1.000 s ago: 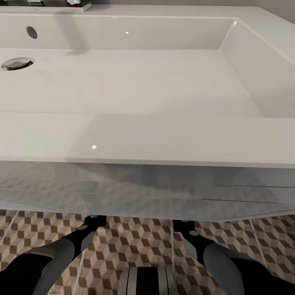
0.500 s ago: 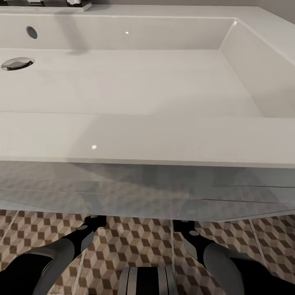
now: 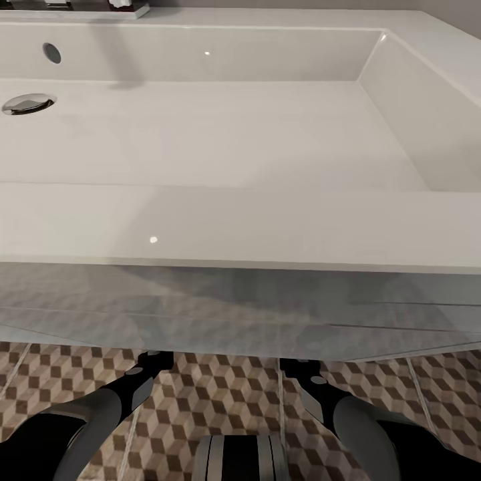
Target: Take the four mousetraps from the cabinet in the bathroom and place them on the bathroom floor. Make sure all four end up on the same floor surface, and ensure that at least two of them are either under or directly next to the same bathroom sink.
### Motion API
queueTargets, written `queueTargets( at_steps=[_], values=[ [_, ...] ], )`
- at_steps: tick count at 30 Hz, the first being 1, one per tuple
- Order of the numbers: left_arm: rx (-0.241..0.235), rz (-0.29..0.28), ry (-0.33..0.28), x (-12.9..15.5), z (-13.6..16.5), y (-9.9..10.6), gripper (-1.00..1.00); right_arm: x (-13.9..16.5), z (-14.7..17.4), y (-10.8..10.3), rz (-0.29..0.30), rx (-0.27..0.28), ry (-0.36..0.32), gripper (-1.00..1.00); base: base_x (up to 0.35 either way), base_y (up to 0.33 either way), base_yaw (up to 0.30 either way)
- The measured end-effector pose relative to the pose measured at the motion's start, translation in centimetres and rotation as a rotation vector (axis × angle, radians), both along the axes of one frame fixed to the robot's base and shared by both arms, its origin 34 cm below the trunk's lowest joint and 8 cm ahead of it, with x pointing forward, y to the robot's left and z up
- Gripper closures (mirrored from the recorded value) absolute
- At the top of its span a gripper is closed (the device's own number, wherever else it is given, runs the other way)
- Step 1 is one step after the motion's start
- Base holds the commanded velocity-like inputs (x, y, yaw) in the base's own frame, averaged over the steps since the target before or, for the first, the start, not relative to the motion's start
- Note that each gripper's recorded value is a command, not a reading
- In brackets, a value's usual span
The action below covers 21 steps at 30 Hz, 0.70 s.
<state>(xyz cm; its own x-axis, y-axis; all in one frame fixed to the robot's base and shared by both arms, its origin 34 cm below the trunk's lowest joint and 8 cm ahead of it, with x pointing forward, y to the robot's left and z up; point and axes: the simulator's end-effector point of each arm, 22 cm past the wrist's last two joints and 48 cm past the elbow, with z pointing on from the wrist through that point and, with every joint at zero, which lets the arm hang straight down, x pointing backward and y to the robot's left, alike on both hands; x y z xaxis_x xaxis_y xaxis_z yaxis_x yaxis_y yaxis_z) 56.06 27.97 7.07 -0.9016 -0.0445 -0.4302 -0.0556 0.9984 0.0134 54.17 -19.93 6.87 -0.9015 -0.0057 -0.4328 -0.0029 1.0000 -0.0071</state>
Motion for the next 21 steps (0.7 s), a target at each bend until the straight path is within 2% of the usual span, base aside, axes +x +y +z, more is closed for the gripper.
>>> queueTargets(
  at_steps=[20, 21],
  values=[
    [0.000, 0.000, -0.001, 0.03, 0.01, 0.00, 1.00, -0.02, -0.01, -0.03, 0.000, 0.000, 0.001, -1.00, 0.000, 0.000, 0.000],
    [0.000, 0.000, -0.001, 0.02, 0.01, 0.00, -1.00, -0.02, -0.01, -0.04, 0.000, -0.001, 0.001, -1.00, 0.000, 0.000, 0.000]
  ],
)
